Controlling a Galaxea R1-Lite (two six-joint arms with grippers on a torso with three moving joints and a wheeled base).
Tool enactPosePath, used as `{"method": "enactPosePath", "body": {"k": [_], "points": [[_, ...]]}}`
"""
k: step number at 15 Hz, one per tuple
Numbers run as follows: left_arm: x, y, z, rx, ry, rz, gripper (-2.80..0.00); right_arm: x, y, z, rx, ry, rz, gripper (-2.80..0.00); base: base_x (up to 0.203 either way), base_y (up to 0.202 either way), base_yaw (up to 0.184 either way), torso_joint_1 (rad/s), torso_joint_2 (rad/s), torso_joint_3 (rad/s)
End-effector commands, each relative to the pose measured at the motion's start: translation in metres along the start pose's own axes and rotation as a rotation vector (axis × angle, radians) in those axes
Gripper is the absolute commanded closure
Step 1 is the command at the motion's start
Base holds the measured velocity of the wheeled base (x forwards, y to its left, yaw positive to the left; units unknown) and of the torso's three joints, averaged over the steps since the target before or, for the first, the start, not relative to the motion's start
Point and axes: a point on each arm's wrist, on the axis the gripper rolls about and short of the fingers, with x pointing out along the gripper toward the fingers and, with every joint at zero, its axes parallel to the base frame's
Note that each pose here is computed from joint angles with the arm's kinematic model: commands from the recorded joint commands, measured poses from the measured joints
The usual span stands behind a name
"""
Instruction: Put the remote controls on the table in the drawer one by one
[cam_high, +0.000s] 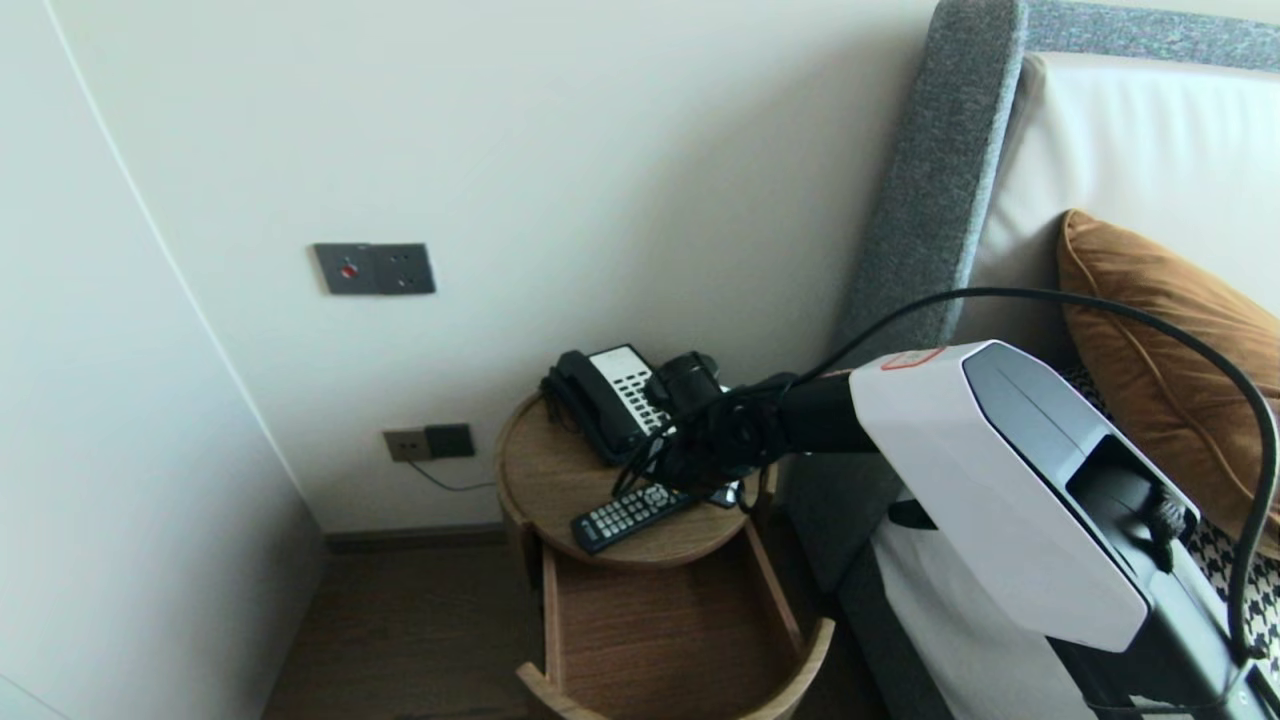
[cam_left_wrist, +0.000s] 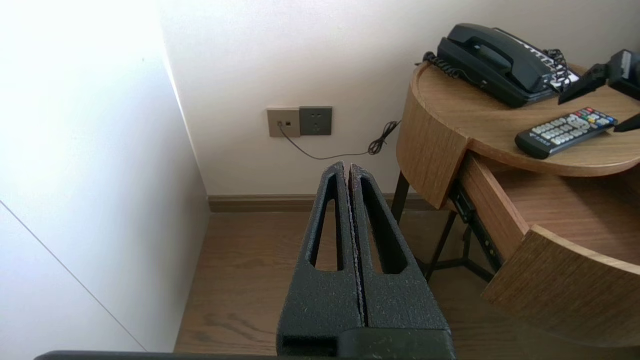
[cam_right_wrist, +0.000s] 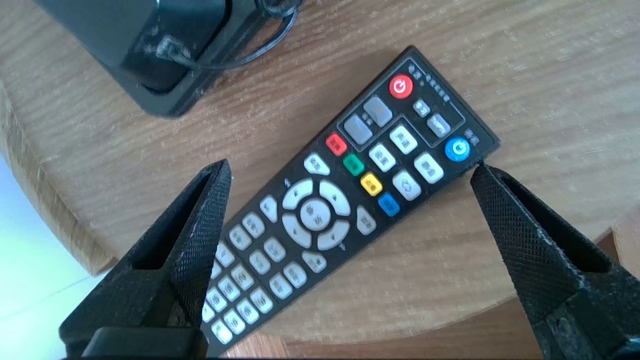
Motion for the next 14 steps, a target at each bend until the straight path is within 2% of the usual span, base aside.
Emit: {"method": "enactPosePath", "body": {"k": [1, 4, 10, 14], "points": [[0.0, 0.0, 0.0, 0.0, -0.002, 0.001, 0.0, 0.005, 0.004, -0.006, -0.007, 0.006, 0.002, -2.8, 0.0, 0.0, 0.0, 0.0, 0.0, 0.0], [0.0, 0.0, 0.0, 0.0, -0.002, 0.001, 0.0, 0.005, 0.009, -0.013, -0.022, -0.002, -0.008, -2.8, 0.0, 0.0, 0.0, 0.0, 0.0, 0.0], [0.0, 0.0, 0.0, 0.0, -0.002, 0.001, 0.0, 0.01, 0.011, -0.021, -0.076, -0.075, -0.091, -2.8, 0.0, 0.0, 0.0, 0.0, 0.0, 0.0], [0.0, 0.0, 0.0, 0.0, -0.002, 0.001, 0.0, 0.009, 0.02, -0.023, -0.072, -0.108, -0.048, -2.8, 0.0, 0.0, 0.0, 0.0, 0.0, 0.0]]}}
